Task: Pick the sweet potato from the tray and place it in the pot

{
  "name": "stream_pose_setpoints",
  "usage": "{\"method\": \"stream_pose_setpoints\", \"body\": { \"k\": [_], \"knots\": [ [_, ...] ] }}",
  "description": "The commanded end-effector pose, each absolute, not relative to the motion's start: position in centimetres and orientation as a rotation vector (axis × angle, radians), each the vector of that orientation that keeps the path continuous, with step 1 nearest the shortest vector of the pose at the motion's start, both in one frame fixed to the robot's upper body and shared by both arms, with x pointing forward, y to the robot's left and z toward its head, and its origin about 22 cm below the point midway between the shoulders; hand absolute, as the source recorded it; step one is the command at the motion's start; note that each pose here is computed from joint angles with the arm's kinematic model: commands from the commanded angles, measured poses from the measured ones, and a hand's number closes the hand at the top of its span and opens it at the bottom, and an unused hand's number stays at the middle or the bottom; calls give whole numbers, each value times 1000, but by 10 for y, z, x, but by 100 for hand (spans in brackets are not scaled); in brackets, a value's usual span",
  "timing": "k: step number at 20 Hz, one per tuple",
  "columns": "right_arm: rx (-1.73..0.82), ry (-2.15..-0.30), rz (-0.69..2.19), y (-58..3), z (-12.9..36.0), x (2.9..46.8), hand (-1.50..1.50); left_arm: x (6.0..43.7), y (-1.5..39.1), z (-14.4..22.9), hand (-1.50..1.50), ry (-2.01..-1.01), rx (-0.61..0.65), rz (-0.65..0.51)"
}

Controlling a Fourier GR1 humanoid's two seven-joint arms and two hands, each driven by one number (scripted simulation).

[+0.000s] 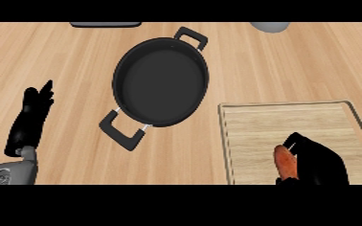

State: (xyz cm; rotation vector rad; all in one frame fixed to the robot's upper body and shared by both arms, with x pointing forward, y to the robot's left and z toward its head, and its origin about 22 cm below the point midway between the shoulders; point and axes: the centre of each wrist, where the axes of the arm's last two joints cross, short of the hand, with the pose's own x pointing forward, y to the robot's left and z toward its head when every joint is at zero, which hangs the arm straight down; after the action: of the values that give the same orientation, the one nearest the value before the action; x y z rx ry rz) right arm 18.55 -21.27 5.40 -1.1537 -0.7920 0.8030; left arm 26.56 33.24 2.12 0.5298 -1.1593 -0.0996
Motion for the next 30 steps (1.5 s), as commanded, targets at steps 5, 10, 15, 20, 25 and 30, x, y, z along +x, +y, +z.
{"method": "stream_pose_setpoints", "body": {
  "k": [5, 10, 15, 20, 25, 30],
  "knots": [
    [-1312, -1090, 652, -185, 112, 136, 150, 264, 330, 20, 0, -1154, 540, -76],
    [-1343, -1448, 501, -163, 170, 125, 150, 264, 339, 29, 0, -1154, 538, -96],
    [-1391, -1641, 472, -144, 208, 113, 150, 252, 331, 15, 0, -1156, 511, -105],
    [-1396, -1684, 515, -91, 231, 128, 150, 270, 322, 35, 0, -1159, 526, -106],
    [-1293, -1633, 576, -69, 245, 176, 150, 271, 333, 36, 0, -1170, 509, -124],
    [-1250, -1561, 575, -46, 258, 219, 150, 273, 325, 33, 0, -1168, 503, -138]
  ]
}}
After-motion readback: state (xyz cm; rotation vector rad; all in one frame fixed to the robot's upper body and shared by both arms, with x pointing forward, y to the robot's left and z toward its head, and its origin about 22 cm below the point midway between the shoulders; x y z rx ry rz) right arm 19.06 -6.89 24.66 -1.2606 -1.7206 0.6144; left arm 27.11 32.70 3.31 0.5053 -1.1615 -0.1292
